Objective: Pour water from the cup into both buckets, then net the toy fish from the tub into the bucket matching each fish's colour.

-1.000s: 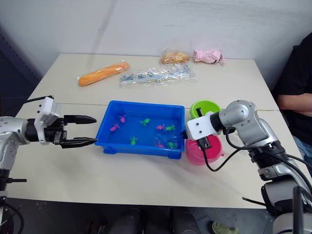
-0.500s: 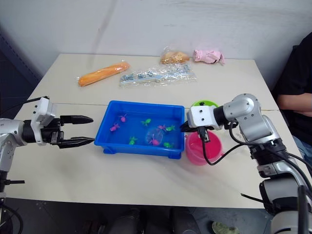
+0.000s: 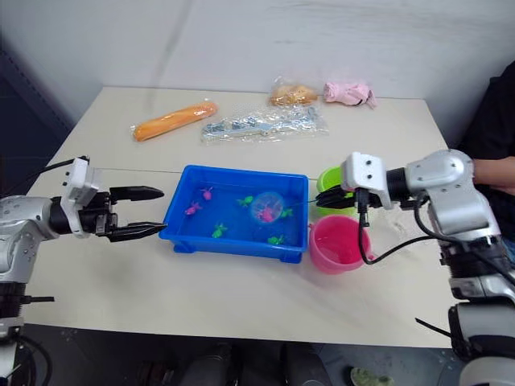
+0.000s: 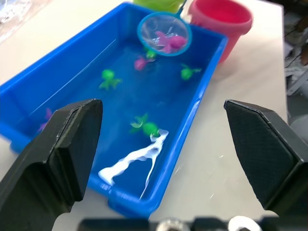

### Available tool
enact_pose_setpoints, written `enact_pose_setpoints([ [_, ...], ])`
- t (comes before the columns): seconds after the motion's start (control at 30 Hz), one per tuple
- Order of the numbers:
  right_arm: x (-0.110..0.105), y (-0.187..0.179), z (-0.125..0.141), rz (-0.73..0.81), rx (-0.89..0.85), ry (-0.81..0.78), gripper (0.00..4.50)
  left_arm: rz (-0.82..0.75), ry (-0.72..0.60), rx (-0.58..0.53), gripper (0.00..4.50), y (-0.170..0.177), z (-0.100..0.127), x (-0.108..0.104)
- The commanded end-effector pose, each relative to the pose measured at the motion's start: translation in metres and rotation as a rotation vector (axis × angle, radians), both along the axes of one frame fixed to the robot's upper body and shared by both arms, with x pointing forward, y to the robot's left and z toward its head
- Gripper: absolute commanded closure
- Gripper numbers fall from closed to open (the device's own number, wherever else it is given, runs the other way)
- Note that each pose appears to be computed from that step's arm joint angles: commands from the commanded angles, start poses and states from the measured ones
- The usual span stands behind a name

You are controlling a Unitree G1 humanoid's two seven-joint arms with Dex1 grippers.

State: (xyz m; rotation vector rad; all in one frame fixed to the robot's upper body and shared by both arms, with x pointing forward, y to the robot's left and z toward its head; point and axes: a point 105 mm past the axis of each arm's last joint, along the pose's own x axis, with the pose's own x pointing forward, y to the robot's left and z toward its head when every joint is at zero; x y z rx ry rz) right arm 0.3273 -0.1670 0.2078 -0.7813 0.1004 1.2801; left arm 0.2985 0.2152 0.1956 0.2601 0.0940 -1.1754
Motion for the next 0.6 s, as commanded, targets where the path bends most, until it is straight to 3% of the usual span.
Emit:
enact_pose_setpoints([
  [0.03,-0.012,-0.004,0.014,-0.025,0.091,-0.013,4.5,-0.045,-0.052,-0.032,0.14,-0.013,0.013,-0.004],
  [0.3,-0.035,-0.028,0.014,-0.158,0.188,-0.007,4.5,-0.118,-0.06,-0.097,0.14,-0.041,0.016,-0.005],
  [0.6,-0.078,-0.084,0.026,-0.407,0.199,-0.186,4.5,-0.243,-0.085,-0.144,0.14,-0.08,0.019,-0.003],
])
